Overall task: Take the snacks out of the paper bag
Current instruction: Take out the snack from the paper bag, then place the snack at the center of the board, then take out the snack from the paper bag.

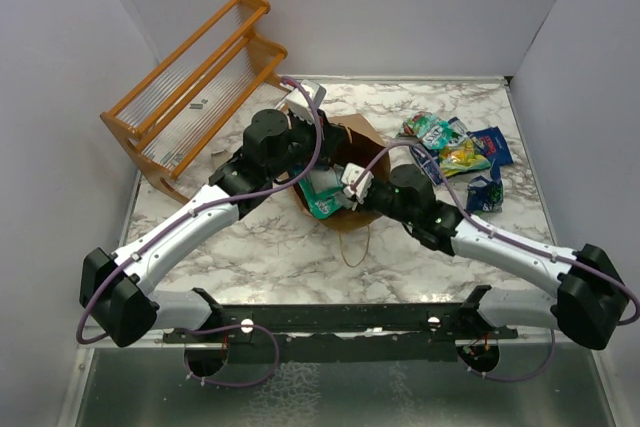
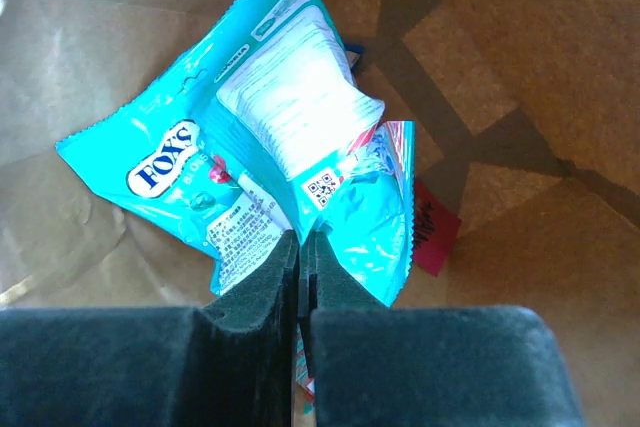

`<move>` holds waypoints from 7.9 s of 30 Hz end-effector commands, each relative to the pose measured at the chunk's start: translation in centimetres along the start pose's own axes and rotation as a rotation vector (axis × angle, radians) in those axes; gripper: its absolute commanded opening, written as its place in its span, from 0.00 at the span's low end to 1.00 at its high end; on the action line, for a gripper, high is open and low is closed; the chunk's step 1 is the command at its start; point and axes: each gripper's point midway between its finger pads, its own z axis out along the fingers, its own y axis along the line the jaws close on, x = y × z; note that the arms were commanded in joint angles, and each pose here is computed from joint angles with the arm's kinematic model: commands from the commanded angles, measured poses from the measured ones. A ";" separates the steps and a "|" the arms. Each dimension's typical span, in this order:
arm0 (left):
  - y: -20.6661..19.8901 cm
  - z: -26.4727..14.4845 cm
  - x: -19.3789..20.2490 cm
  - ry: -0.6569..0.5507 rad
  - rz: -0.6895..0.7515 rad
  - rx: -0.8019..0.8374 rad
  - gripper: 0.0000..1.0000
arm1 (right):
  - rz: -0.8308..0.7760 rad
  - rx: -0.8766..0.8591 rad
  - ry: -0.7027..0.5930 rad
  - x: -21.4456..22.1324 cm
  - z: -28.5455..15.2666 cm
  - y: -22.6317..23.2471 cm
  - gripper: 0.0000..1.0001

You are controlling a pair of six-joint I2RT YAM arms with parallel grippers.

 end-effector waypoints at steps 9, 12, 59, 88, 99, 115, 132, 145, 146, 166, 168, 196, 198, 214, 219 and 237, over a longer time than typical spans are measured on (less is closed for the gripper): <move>0.1 -0.9 -1.3 -0.038 0.014 -0.014 0.00 | -0.028 0.100 -0.151 -6.2 -6.4 -2.8 0.02; 0.2 -1.0 -1.3 -0.038 0.017 -0.017 0.00 | -0.040 0.125 -0.167 -7.7 -8.2 -3.8 0.02; -5.7 -2.2 4.4 0.087 0.323 0.313 0.00 | 0.589 1.271 0.307 15.8 -10.7 -25.5 0.02; -4.2 -2.8 2.4 0.038 0.135 0.207 0.00 | 0.518 0.455 -0.164 0.1 -10.5 -16.5 0.79; -2.7 -0.7 -0.5 0.007 0.089 0.123 0.00 | 0.109 -0.079 -0.359 -8.9 -12.1 -3.0 0.79; -1.9 -1.6 0.3 0.017 0.072 0.132 0.00 | -0.147 -0.249 -0.401 -8.3 -7.8 6.0 0.68; -0.4 -3.2 -0.4 -0.023 0.024 0.155 0.00 | -0.214 0.055 -0.058 0.2 4.6 3.5 0.75; -3.6 -4.4 -1.2 -0.048 -0.020 0.373 0.00 | -0.306 0.312 0.068 2.2 9.5 -0.7 0.68; -3.7 -4.4 -1.1 -0.046 -0.022 0.377 0.00 | -0.309 0.315 0.061 2.1 9.8 -0.7 0.68; -4.3 -4.4 -0.5 -0.030 -0.045 0.412 0.00 | -0.204 0.362 0.103 5.2 16.0 -1.5 0.72; -3.9 -4.4 -0.5 -0.033 -0.037 0.391 0.00 | -0.184 0.353 0.111 5.6 15.7 -1.4 0.70; -2.9 -3.9 0.3 -0.013 -0.018 0.358 0.00 | 0.015 0.263 -0.117 2.2 17.0 0.5 0.76; -2.9 -3.8 0.5 -0.005 -0.022 0.362 0.00 | 0.038 0.227 -0.151 1.8 17.3 1.2 0.76; -4.0 -3.7 1.1 0.018 -0.046 0.416 0.00 | 0.058 0.167 -0.012 5.4 22.7 1.3 0.79; -4.0 -3.7 1.1 0.019 -0.035 0.407 0.00 | 0.073 0.150 0.059 6.6 23.4 1.0 0.76; -3.2 -3.4 1.3 0.020 -0.027 0.355 0.00 | 0.072 0.099 0.118 7.8 22.9 0.9 0.19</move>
